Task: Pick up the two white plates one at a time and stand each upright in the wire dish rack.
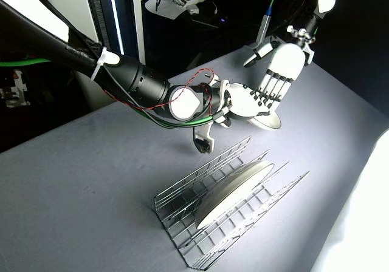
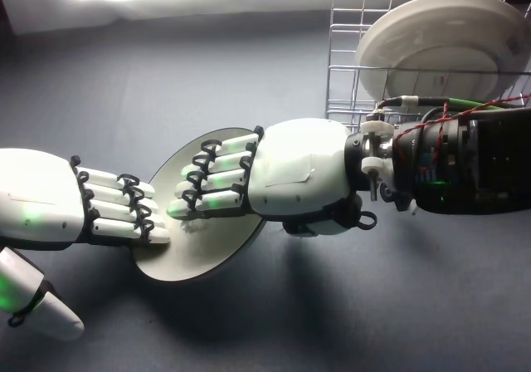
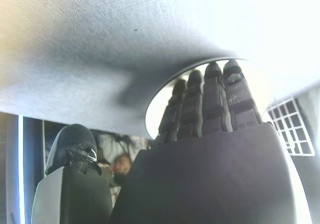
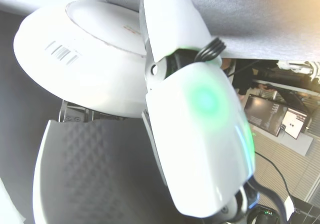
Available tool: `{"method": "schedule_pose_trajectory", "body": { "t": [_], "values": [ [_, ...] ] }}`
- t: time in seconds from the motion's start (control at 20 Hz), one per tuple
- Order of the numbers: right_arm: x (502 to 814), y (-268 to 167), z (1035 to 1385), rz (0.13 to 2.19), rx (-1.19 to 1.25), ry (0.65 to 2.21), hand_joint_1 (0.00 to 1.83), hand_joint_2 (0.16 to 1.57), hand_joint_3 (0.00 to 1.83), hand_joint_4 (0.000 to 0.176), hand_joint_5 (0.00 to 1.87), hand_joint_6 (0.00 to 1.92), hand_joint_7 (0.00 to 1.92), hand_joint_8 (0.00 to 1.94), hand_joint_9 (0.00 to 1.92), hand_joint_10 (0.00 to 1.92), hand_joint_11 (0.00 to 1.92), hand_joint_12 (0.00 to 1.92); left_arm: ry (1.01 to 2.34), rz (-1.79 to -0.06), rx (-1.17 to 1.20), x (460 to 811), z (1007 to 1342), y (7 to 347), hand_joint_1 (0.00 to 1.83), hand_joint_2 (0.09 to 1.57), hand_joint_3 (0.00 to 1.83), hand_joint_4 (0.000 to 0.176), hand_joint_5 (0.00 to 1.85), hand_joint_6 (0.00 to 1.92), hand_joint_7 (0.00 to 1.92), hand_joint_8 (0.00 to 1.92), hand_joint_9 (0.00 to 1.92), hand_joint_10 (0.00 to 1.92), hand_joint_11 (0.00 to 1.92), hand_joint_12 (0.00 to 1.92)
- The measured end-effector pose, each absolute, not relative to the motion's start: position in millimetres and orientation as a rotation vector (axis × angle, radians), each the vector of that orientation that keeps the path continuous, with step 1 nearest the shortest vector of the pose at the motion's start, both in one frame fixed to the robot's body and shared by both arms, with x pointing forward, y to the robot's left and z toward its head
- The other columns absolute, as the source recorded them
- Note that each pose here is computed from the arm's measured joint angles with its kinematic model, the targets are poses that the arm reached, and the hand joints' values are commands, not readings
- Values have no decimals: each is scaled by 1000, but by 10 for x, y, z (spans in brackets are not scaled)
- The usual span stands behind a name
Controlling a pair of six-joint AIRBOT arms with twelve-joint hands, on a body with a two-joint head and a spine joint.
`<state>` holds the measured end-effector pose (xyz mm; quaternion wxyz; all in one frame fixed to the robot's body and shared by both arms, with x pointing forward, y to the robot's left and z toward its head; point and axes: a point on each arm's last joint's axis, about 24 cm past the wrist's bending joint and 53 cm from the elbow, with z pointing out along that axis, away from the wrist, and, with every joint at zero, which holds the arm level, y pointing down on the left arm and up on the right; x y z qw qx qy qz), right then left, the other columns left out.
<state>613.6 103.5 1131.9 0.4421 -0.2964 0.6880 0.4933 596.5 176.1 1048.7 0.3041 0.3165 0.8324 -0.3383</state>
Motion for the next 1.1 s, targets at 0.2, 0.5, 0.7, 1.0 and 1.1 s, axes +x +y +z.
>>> {"method": "schedule_pose_trajectory", "body": {
  "t": [0.2, 0.5, 0.7, 1.0, 1.1],
  "values": [
    [6137, 1034, 11319, 1223, -736, 1707, 1283, 1098, 0, 0, 185, 14, 229, 4, 240, 37, 0, 918, 2205, -896, 838, 5965, 10487, 1761, 0, 1104, 3, 0, 82, 9, 43, 5, 6, 2, 0, 0],
    [6066, 1124, 11358, 1260, -744, 1687, 1171, 1140, 0, 0, 909, 841, 952, 25, 931, 28, 556, 1032, 2204, -909, 831, 5960, 10494, 1747, 0, 1098, 0, 0, 84, 7, 49, 5, 13, 5, 0, 0],
    [6040, 1137, 11406, 1278, -749, 1668, 1373, 1115, 0, 0, 876, 1059, 1025, 879, 919, 1180, 729, 1075, 2207, -905, 834, 5958, 10485, 1749, 0, 1097, 0, 0, 82, 4, 48, 3, 5, 0, 0, 0],
    [6006, 1141, 11449, 1294, -763, 1644, 1385, 1070, 1, 0, 1011, 886, 1061, 737, 1051, 1034, 840, 1160, 2208, -909, 824, 5972, 10496, 1770, 0, 1103, 1, 0, 77, 6, 41, 3, 3, 1, 0, 0],
    [6011, 1118, 11474, 1297, -763, 1637, 1386, 1070, 0, 0, 1018, 868, 1046, 761, 1057, 1039, 843, 1176, 2192, -900, 831, 6018, 10545, 1774, 0, 1105, 2, 0, 84, 7, 46, 4, 4, 2, 0, 0]
  ]
}}
